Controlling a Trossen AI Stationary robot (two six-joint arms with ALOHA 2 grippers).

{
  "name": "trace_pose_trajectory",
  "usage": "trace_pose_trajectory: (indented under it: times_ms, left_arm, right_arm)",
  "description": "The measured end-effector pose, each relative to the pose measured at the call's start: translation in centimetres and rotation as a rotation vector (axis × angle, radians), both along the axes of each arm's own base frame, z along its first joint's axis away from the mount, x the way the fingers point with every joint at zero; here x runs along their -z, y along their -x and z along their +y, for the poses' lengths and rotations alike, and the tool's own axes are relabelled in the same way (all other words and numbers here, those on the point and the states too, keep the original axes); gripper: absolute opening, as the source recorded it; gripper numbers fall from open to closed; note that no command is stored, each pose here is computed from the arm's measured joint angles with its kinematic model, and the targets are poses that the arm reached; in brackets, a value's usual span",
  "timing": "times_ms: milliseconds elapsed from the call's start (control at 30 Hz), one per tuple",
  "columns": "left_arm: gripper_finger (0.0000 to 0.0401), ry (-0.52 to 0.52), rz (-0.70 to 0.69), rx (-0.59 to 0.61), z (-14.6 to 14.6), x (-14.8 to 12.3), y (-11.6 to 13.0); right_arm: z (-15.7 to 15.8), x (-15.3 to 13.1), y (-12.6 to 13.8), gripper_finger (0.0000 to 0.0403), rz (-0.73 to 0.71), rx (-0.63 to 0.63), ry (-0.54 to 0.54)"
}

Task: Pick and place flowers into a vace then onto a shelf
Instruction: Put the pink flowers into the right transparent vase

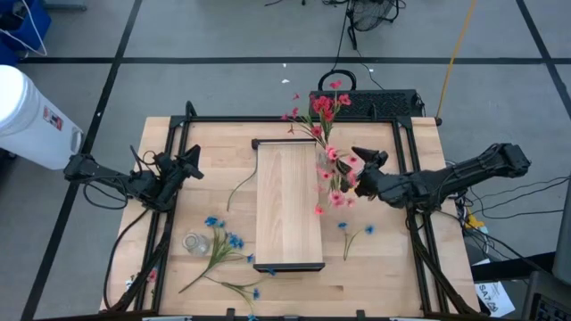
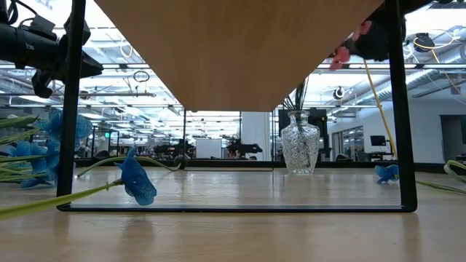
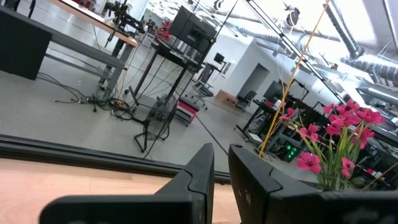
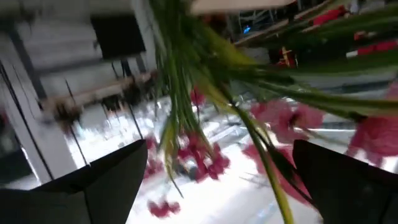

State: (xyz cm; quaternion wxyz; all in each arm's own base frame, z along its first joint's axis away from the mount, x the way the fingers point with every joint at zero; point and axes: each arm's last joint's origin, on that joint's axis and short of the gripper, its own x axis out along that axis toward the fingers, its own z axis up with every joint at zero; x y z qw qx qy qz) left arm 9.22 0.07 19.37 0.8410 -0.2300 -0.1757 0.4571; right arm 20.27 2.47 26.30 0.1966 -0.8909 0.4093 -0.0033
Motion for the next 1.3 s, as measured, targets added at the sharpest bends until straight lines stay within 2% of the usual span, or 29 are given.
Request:
trace_pose_trajectory:
  times_ms: [67, 167, 433, 600, 833, 1000, 1200, 1300]
  left_arm:
    - [0.0051, 0.0, 0.0, 0.0, 0.0, 0.0, 0.0]
    - [0.0051, 0.0, 0.0, 0.0, 0.0, 0.0, 0.0]
    - [0.0051, 0.0, 0.0, 0.0, 0.0, 0.0, 0.0]
    - [0.0051, 0.0, 0.0, 0.0, 0.0, 0.0, 0.0]
    - [0.0051, 0.0, 0.0, 0.0, 0.0, 0.0, 0.0]
    - [0.0051, 0.0, 0.0, 0.0, 0.0, 0.0, 0.0]
    - [0.0051, 0.0, 0.0, 0.0, 0.0, 0.0, 0.0]
    - [0.0051, 0.0, 0.0, 0.0, 0.0, 0.0, 0.0]
  right_arm:
    - [0.1, 0.6, 0.0, 0.0392, -0.036, -0.029, -0.102]
    - [0.1, 0.8, 0.0, 0.0391, -0.095, -0.034, -0.19]
    - [0.3, 0.2, -0.3, 0.0391, -0.442, 0.006, -0.5]
    - [0.5, -1.0, -0.6, 0.0391, -0.754, 0.012, -0.726]
    - [0.6, -1.8, -0.8, 0.0391, -0.913, -0.038, -0.883]
    - [0.7, -2.5, -0.8, 0.0391, -1.127, -0.047, -1.101]
    - [0.5, -2.9, -0.6, 0.0391, -1.262, -0.004, -1.168]
    - [0.5, -3.3, -0.6, 0.0391, -1.265, -0.037, -1.135]
